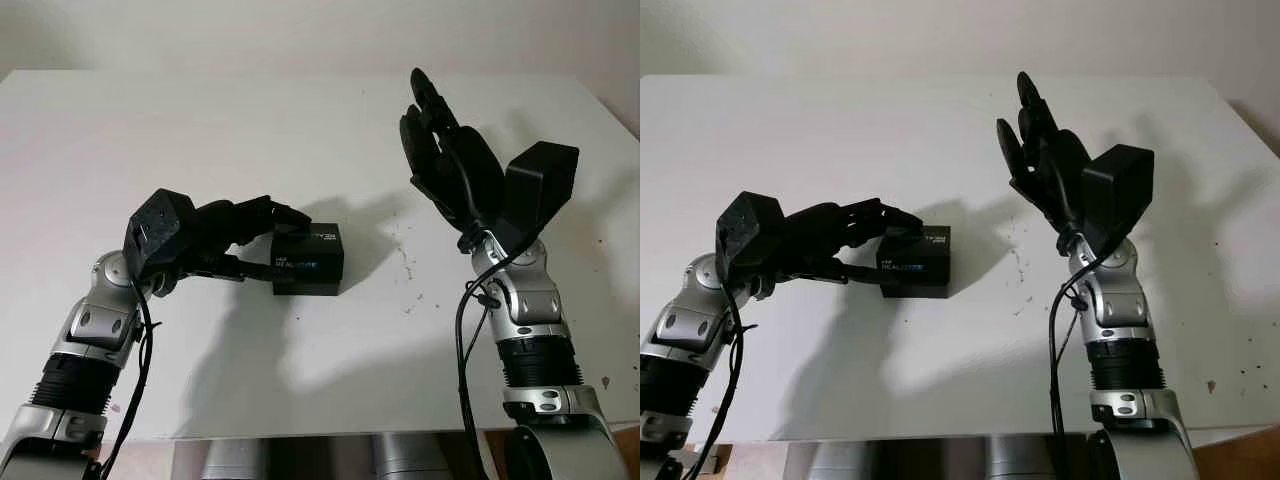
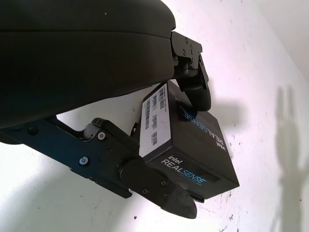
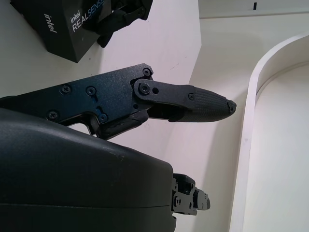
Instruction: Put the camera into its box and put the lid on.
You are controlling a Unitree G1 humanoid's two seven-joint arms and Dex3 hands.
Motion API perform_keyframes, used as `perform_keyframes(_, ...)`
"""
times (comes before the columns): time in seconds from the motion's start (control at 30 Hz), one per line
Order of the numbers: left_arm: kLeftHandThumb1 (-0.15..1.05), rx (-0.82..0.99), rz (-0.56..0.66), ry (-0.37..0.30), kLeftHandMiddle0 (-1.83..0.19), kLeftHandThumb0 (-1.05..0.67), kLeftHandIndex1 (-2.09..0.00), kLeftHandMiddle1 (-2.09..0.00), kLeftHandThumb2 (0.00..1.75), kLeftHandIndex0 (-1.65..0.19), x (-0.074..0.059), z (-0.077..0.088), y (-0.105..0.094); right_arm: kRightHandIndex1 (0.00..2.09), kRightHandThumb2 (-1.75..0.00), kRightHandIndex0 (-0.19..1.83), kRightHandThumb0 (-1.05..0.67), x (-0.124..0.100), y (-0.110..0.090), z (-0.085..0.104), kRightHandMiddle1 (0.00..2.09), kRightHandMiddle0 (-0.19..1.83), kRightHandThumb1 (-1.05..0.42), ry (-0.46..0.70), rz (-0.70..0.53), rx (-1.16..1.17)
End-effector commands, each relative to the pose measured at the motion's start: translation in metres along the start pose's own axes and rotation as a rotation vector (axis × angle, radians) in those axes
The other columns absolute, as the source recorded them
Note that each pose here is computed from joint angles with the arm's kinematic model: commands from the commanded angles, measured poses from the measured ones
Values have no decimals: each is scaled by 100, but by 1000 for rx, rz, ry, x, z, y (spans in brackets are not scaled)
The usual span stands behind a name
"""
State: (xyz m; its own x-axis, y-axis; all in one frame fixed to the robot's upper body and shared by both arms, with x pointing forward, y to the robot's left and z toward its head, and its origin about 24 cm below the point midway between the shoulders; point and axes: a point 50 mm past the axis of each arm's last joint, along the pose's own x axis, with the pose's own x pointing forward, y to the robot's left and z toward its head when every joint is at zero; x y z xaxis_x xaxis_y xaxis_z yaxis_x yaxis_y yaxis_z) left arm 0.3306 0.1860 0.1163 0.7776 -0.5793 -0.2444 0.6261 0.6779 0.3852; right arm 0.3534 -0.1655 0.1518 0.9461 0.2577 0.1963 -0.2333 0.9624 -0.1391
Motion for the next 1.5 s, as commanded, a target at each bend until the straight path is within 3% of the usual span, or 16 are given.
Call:
perform_keyframes(0.0, 77, -9, -49, 13, -16, -49, -107, -124, 5, -7, 2, -4, -7, 5, -54, -18, -65, 0, -3, 6, 5, -15, -105, -17, -1, -14)
perform_keyframes(0.33, 79, -10, -28, -18, -29, -37, -121, -138, 6, -14, 2, -4, -10, 5, -54, -19, -66, 1, -3, 7, 5, -16, -105, -27, 3, -22)
perform_keyframes(0.53, 90, -31, 7, -57, -42, -32, -135, -148, 8, -24, 1, -7, -10, 5, -53, -19, -67, 1, -3, 8, 5, -16, -105, -25, 3, -21)
perform_keyframes(0.77, 103, 4, 33, -75, -48, -32, -135, -148, 8, -30, -2, -5, -11, 5, -54, -19, -66, 1, -3, 7, 5, -15, -105, -21, 5, -17)
perform_keyframes(1.13, 102, -74, 105, -178, -47, -26, -144, -155, 5, -34, -5, -3, -18, 6, -53, -17, -66, 0, -3, 5, 6, -14, -105, -13, -2, -10)
perform_keyframes(1.47, 100, -88, 120, -187, -45, -26, -150, -158, 5, -32, -10, -3, -21, 5, -54, -18, -65, 0, -3, 4, 5, -14, -105, -15, 1, -5)
